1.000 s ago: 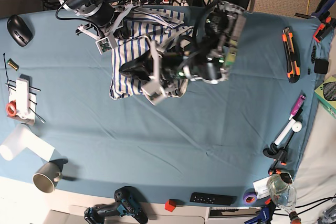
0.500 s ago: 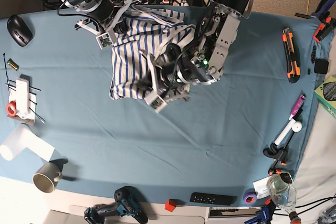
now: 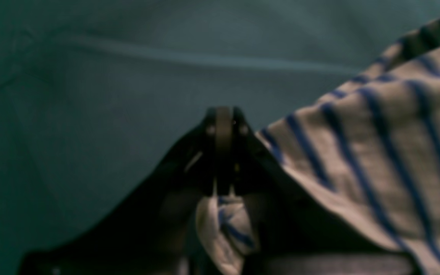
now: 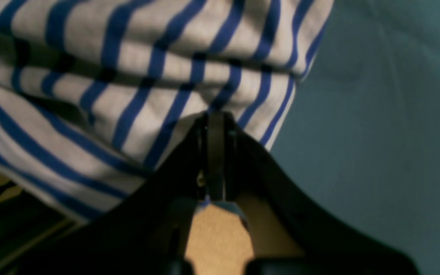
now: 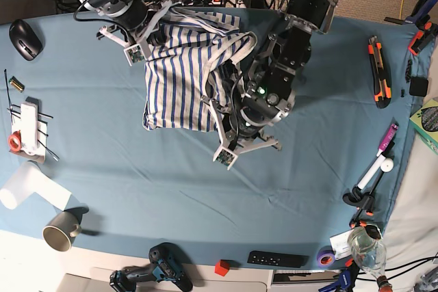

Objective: Fold the T-shirt properly
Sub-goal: 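Grasp the stack's edge with the left gripper and tuck it under, then press the stack's sides with both grippers to square the folded shirt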

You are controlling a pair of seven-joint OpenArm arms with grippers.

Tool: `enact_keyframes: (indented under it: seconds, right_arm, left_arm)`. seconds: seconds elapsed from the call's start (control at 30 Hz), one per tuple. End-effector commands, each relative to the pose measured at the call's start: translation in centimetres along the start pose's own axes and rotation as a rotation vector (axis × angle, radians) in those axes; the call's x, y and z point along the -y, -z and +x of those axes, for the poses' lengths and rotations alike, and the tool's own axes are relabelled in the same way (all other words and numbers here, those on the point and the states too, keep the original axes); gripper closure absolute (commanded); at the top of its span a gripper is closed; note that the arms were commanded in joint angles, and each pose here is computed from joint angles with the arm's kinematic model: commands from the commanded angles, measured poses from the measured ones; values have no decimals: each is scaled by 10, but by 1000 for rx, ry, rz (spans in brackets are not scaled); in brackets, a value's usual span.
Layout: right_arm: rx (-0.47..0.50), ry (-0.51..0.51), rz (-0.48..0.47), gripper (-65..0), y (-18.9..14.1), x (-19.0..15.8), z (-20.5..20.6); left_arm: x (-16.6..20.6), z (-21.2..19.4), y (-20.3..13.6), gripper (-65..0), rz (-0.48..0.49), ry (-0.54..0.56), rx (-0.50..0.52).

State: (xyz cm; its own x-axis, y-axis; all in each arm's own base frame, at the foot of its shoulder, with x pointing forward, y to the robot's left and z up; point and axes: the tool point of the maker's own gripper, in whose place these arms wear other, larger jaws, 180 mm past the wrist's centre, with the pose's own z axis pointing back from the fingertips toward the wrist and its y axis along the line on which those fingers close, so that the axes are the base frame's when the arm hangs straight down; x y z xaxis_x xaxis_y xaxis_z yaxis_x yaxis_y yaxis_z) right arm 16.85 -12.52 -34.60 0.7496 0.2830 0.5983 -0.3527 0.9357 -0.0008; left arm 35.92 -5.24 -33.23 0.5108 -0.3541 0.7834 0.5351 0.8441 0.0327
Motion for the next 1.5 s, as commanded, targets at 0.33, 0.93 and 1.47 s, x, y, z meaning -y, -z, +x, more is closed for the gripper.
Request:
enact_keyframes:
  seconds: [0.33,0.93,1.47]
  right_arm:
    - [311,-28,-245,0,-41,71,81]
    - [434,302,-123,-396,17,131,108]
    - [443,398,2,-397,45,124,118]
  left_arm:
    - [15,18,-11,0,-117,4,37]
    - [0,-29,-34,-391,-319,-221,-15]
    - [-23,-83,-115,-401,-170,-226,-13]
